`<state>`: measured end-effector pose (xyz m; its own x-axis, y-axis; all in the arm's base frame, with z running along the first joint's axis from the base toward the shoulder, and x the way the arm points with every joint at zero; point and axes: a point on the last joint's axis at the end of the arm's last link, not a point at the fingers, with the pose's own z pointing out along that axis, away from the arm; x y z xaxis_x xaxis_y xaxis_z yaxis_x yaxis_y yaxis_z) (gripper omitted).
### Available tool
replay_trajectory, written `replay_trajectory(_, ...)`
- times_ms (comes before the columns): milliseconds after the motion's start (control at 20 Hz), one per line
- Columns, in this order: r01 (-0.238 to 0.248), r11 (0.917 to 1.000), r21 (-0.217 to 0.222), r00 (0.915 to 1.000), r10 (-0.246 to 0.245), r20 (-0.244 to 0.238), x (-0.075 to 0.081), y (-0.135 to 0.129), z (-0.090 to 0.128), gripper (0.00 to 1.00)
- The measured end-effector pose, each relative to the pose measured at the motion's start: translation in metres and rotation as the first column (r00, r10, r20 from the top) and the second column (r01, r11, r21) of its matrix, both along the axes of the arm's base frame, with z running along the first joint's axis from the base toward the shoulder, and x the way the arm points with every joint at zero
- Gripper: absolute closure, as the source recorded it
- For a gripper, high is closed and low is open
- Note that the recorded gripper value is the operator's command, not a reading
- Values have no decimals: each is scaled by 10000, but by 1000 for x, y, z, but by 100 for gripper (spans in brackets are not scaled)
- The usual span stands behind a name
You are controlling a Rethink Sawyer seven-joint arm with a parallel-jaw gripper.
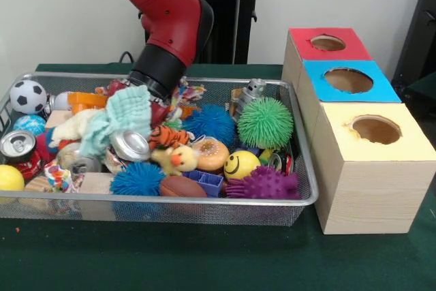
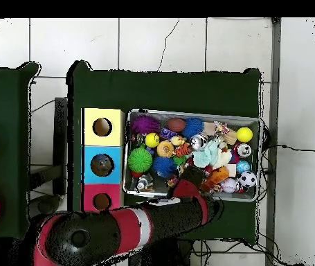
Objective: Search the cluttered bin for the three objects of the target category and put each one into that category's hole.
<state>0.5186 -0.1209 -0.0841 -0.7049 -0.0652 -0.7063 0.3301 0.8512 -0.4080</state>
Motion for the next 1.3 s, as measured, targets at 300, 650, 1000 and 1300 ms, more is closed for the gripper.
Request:
replay_trajectory(300, 634, 9968, -477, 9959, -663, -618, 5, -14, 6, 100)
replay_trajectory(650, 1006, 9920, -764, 9829, -1110, -1470, 20, -18, 19, 100)
replay_trajectory(1000, 936, 9909, -964, 9736, -1114, -1994, 21, -24, 32, 100)
replay_trajectory(1300, 1338, 9822, -1318, 9549, -1634, -2479, 16, -34, 49, 100)
